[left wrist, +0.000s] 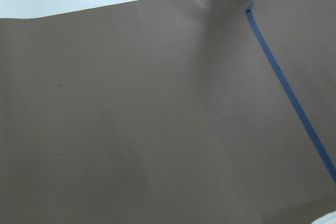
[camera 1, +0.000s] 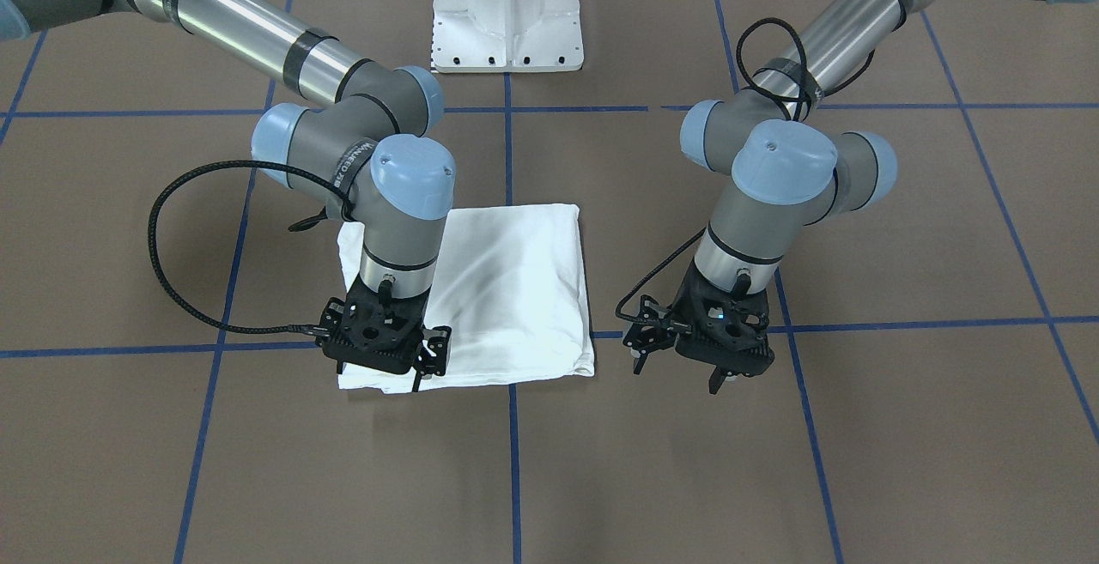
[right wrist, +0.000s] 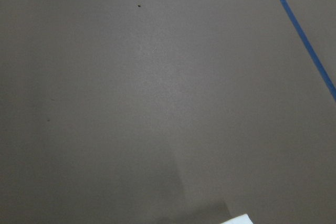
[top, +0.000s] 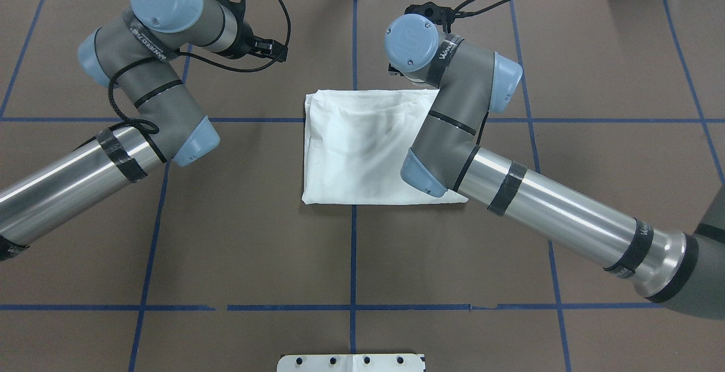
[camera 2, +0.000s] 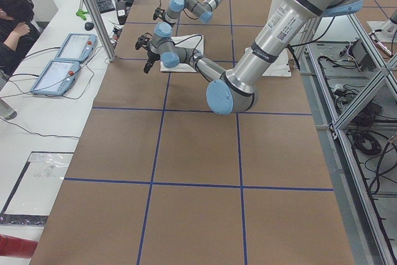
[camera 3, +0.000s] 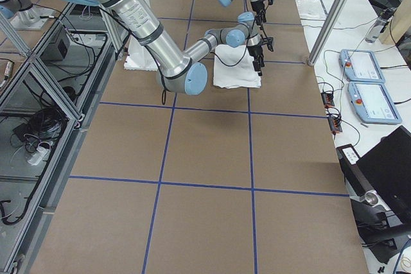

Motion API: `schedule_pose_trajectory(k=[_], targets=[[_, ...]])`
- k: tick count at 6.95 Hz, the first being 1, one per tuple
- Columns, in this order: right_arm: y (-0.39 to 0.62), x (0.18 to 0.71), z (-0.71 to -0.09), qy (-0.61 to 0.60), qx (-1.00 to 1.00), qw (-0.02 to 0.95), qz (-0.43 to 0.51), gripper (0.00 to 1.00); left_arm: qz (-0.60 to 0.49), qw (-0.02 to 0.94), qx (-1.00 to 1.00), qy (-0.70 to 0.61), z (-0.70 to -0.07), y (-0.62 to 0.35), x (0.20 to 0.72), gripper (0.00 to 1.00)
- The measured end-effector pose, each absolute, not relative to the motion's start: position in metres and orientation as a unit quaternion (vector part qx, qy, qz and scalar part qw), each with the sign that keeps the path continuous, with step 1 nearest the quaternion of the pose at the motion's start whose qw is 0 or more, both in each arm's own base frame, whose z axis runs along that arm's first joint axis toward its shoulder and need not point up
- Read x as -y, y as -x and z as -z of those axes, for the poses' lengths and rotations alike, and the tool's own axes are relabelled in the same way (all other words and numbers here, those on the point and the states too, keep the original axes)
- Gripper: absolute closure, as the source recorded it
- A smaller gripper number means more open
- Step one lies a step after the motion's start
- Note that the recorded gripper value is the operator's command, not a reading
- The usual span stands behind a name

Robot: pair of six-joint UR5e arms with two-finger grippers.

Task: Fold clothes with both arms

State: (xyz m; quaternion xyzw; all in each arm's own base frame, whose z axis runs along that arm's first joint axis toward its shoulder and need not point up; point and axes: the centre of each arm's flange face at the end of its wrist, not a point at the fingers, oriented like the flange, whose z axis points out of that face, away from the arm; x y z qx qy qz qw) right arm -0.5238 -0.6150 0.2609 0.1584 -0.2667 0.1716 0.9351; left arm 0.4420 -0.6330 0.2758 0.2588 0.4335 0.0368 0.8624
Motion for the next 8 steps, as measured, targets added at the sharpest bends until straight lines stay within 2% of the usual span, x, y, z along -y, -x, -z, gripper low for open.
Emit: schedule_pose_trajectory(k=[1, 3, 6, 8], targets=[[0.494, 0.628, -0.263, -0.140, 0.285, 0.937, -0.146, 0.00, -0.048, 0.858, -0.442, -0.255, -0.278, -0.430, 0.624, 0.00], [0.381, 0.646, -0.310, -0.112, 0.314, 0.939, -0.083, 0.00, -0.097, 0.854, -0.436, -0.268, -0.300, -0.365, 0.615, 0.00], [0.171, 0.641, -0.439, -0.107, 0.307, 0.945, 0.023, 0.00, -0.177, 0.863, -0.385, -0.277, -0.376, -0.189, 0.621, 0.00], [0.045, 0.615, -0.525, -0.100, 0.291, 0.949, 0.067, 0.00, -0.187, 0.874, -0.370, -0.253, -0.427, -0.076, 0.620, 0.00]])
